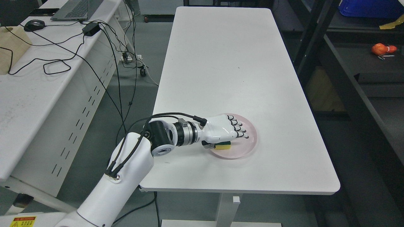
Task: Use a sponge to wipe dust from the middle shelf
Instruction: 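Close the left hand fingers around the yellow-green sponge on the plate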
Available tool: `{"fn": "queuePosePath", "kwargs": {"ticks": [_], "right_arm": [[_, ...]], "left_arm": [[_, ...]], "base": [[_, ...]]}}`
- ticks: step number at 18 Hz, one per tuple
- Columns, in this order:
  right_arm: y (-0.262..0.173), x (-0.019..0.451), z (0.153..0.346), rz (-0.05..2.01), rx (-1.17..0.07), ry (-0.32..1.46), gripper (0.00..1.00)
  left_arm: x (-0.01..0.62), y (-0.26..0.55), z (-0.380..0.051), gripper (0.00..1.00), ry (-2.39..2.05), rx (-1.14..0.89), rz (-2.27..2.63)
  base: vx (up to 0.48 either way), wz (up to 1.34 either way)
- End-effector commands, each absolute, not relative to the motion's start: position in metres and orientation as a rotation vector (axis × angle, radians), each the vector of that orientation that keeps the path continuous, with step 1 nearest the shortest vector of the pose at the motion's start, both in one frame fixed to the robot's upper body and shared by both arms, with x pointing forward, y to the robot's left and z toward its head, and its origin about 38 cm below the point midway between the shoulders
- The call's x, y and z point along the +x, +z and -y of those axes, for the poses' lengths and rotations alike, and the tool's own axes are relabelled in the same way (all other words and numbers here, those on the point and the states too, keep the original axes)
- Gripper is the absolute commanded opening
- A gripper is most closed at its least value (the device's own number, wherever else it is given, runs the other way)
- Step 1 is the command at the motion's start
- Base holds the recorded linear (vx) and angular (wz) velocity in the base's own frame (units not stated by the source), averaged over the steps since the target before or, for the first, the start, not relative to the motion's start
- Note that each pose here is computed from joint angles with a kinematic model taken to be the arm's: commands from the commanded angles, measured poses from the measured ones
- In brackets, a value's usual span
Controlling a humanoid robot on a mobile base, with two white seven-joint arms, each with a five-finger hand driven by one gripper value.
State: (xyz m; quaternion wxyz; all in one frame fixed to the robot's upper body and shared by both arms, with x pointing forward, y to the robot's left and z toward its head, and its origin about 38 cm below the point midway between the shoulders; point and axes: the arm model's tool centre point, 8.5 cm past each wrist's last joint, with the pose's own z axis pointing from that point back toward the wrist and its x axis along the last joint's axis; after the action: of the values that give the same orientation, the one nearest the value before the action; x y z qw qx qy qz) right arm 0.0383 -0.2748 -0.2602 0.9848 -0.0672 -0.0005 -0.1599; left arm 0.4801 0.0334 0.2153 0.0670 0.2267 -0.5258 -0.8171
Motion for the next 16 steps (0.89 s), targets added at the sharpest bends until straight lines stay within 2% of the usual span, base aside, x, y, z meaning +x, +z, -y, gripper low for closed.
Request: {"fn": "queuePosePath", "kwargs": {"ticks": [1,6,16], "right_arm": [[-0.259,0.044,0.287,0.021,-0.153,-0.323,1.0],[-0.259,0.043,0.287,0.02,-0.153,-0.323,1.0],[-0.259,0.044,0.287,0.021,-0.153,-0.323,1.0]], "left_arm": [[0.468,0.195,-0.004,0.88,-2.583,0.641,1.518],[0.478,0.217,-0.033,0.89,-2.535,0.735,1.508],[0.49,0.246,-0.056,0.89,-2.413,0.83,1.555]], "base": [[0.0,0.0],[0.0,0.0],[0.0,0.0]]}}
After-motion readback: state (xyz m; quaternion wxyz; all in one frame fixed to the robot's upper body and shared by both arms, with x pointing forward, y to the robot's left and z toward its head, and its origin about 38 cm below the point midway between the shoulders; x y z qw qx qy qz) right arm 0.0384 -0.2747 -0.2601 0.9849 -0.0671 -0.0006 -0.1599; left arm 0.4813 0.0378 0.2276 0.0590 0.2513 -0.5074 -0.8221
